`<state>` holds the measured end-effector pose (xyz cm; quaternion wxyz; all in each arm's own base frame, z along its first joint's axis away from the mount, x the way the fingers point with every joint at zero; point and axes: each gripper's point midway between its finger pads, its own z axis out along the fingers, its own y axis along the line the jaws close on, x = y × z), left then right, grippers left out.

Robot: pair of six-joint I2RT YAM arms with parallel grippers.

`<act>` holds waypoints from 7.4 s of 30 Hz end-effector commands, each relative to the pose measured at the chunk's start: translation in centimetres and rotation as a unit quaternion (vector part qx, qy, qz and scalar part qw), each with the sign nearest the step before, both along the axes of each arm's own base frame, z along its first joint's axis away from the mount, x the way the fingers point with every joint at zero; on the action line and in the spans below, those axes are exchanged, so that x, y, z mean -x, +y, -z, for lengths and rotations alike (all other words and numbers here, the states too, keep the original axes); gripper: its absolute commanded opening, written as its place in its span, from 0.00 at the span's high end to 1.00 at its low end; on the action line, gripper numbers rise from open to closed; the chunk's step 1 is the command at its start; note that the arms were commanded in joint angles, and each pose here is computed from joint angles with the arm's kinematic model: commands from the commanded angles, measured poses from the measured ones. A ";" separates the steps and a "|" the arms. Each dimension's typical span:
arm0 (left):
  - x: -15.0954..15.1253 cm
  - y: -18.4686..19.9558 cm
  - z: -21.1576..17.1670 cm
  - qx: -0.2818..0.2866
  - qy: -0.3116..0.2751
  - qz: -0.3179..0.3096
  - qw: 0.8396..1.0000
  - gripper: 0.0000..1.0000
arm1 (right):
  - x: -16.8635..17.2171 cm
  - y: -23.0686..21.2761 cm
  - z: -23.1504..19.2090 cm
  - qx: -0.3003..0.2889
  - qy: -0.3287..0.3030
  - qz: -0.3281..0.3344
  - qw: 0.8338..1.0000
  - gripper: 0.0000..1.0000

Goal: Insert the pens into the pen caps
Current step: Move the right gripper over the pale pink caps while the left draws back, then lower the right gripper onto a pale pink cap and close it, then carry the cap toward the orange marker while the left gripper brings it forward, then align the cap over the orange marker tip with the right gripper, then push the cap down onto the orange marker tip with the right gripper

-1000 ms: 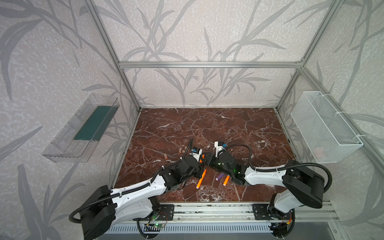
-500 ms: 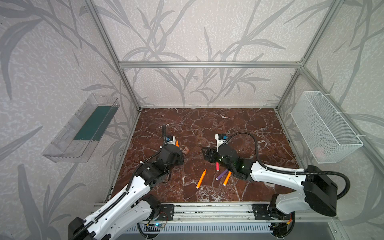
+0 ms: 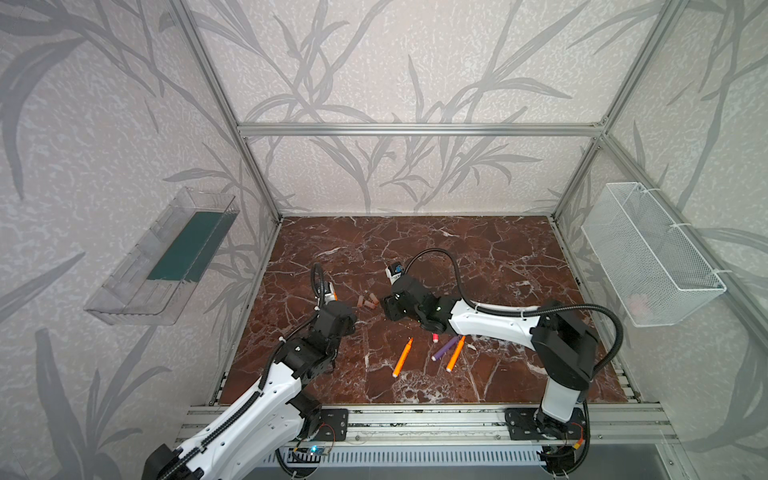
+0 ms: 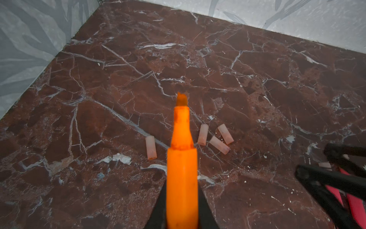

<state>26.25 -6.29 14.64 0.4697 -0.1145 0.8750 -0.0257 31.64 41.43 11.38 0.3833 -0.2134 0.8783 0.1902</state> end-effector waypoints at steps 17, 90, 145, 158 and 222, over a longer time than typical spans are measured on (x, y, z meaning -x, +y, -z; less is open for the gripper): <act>-0.1 1.9 -3.4 0.019 -0.063 -0.040 0.997 1.00 | -6.3 4.3 7.7 0.132 0.044 -0.035 0.990 0.51; 7.0 -16.9 1.9 0.177 0.061 0.304 0.934 1.00 | 6.4 -19.9 -12.1 -0.264 -0.058 0.128 0.954 0.95; 11.1 -29.0 -0.5 0.178 0.002 0.484 0.856 1.00 | 7.0 -18.0 -8.4 -0.438 0.044 0.164 0.883 1.00; 9.9 -28.2 -0.8 0.187 -0.027 0.451 0.872 1.00 | 9.1 -17.8 -9.2 -0.464 0.040 0.144 0.873 1.00; 5.0 -26.7 -6.0 0.197 -0.117 0.389 0.892 1.00 | 12.1 -10.9 -6.3 -0.340 0.070 0.128 0.929 1.00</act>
